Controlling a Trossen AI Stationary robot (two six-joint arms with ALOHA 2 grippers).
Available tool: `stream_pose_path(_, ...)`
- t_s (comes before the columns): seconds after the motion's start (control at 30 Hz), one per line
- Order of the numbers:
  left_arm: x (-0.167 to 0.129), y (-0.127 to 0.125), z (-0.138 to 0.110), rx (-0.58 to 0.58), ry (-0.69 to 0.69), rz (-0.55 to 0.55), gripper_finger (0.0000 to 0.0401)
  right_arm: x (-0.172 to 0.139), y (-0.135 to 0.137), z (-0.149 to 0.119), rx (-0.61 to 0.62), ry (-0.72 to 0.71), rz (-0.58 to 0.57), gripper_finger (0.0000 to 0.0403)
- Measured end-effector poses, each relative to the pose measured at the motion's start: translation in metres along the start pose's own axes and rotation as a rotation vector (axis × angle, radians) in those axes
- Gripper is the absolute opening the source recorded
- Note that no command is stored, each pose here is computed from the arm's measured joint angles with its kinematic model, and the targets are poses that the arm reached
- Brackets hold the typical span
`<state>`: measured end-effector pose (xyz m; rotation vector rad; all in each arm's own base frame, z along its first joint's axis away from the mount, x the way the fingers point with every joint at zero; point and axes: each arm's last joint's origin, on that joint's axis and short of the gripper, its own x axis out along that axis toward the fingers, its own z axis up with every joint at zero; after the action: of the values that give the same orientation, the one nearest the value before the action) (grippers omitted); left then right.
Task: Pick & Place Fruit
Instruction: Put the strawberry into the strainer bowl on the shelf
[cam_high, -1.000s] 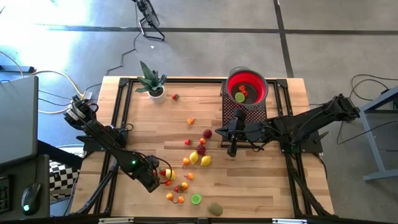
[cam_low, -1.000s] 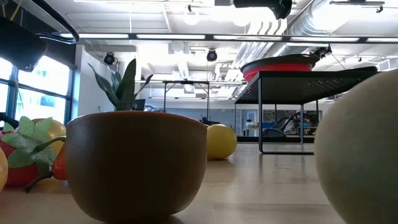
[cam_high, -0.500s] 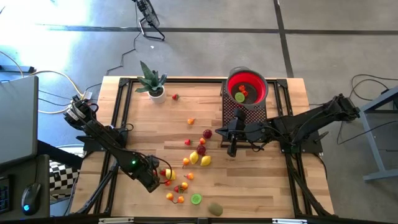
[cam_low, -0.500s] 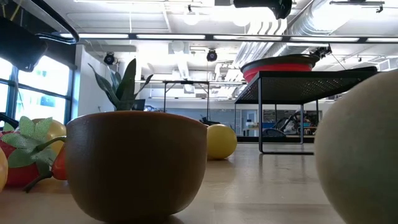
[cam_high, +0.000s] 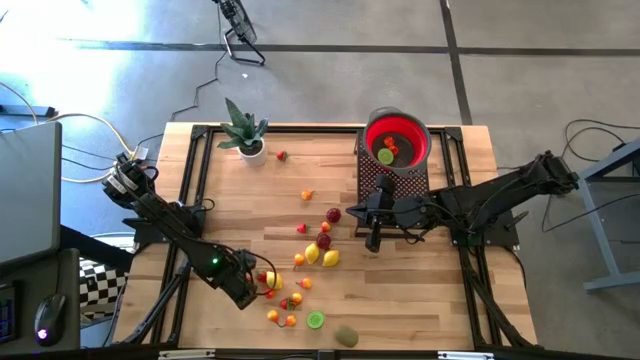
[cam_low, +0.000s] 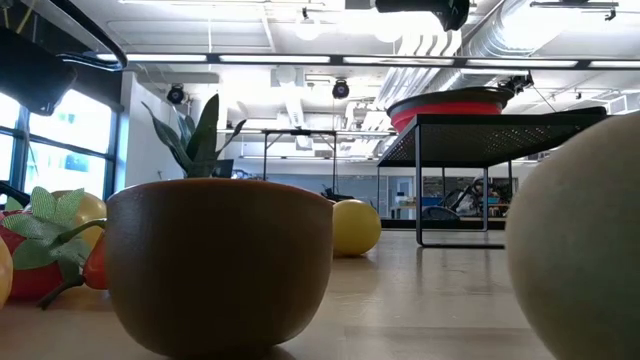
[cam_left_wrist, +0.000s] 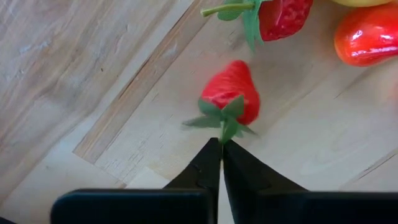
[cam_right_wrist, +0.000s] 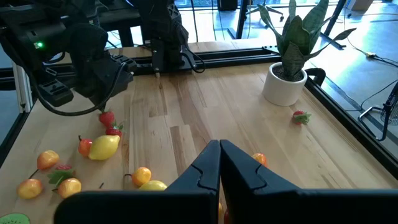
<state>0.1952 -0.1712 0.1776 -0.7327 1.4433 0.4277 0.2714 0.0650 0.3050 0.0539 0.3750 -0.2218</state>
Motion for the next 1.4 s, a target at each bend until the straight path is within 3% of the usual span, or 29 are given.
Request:
stream_pose_path(0.43, -0.006, 0.001, 0.0, -0.001, -0.001, -0.024, 0.0001, 0.0, 0.0, 0.0, 0.0, 0.0, 0.001, 0.0003)
stream_pose_path(0.73, -0.043, 0.009, -0.001, 0.044, -0.087, -0.158, 0.0, 0.0, 0.001, 0.0, -0.034, 0.007, 0.037, 0.0003)
stream_pose_path(1.17, -0.113, 0.042, 0.001, 0.098, -0.467, -0.388, 0.0, 0.0, 0.001, 0.0, -0.085, 0.007, 0.049, 0.0003)
stream_pose_path(1.4, -0.134, 0.057, 0.017, 0.123, -0.645, -0.399, 0.0, 0.0, 0.002, 0.005, -0.122, -0.041, 0.055, 0.0003)
